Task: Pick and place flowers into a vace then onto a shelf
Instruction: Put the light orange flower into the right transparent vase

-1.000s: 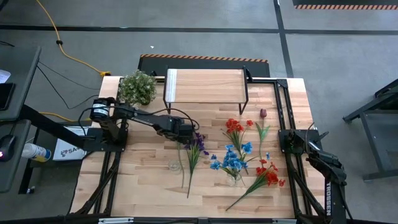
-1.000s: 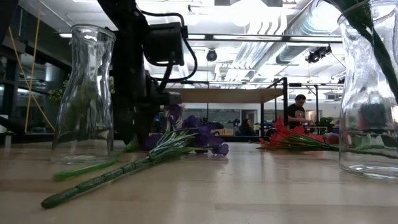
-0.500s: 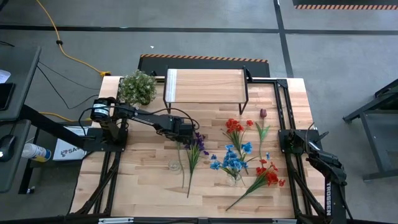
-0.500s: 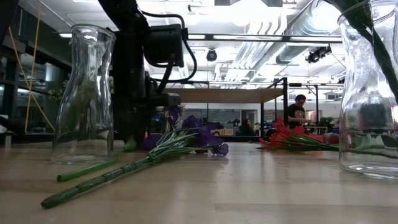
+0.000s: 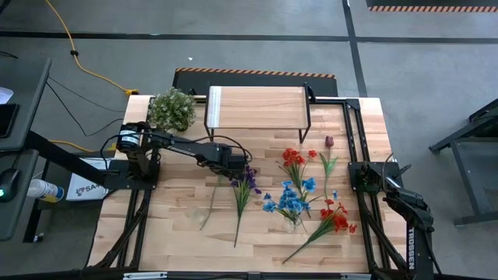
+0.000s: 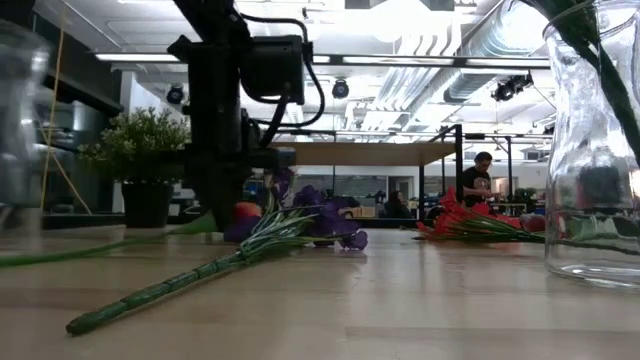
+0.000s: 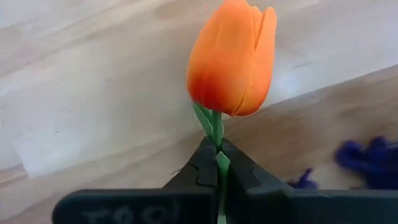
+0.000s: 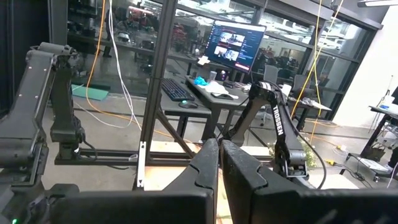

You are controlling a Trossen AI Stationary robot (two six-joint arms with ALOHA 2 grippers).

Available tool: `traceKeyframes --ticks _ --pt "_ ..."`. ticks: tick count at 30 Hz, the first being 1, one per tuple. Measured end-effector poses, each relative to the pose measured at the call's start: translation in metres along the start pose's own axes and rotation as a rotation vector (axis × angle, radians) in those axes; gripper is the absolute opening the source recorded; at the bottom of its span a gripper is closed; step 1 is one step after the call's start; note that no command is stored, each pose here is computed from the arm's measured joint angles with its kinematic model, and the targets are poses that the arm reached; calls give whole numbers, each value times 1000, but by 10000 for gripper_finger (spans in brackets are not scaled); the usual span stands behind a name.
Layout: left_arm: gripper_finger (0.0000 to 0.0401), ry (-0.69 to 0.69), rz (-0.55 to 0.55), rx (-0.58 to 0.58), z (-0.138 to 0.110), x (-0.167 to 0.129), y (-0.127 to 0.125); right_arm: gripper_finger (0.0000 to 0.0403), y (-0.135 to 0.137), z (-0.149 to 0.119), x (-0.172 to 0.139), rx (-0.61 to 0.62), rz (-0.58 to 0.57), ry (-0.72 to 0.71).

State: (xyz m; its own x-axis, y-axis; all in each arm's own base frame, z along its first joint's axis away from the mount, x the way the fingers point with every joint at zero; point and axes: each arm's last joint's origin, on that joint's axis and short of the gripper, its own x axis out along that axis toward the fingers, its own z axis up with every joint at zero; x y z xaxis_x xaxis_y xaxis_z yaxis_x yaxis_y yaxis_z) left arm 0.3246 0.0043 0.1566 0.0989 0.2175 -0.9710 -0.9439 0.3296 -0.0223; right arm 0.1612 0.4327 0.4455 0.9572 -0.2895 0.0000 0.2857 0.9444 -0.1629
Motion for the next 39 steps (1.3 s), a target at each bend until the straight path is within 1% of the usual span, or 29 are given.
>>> traceKeyframes --ticks 4,8,15,18,20,23,27,34,39 --pt "45 -10 -4 2 3 -7 -4 12 0 0 0 0 0 0" --pt "31 -34 -6 3 5 -10 -6 12 0 0 0 0 0 0" --pt "31 -74 -43 18 12 -24 -15 12 0 0 0 0 0 0" --pt "31 -99 -32 32 17 -34 -18 12 0 0 0 0 0 0" --pt "31 -116 -1 43 20 -43 -19 12 0 0 0 -1 0 0" --pt "31 -151 38 63 26 -60 -19 12 0 0 0 -2 0 0" --pt "31 -206 57 78 34 -85 -23 12 0 0 0 -3 0 0" --pt "31 -359 16 80 54 -145 -30 12 0 0 0 -1 0 0" --pt "31 -473 -20 71 67 -194 -26 12 0 0 0 -1 0 0"
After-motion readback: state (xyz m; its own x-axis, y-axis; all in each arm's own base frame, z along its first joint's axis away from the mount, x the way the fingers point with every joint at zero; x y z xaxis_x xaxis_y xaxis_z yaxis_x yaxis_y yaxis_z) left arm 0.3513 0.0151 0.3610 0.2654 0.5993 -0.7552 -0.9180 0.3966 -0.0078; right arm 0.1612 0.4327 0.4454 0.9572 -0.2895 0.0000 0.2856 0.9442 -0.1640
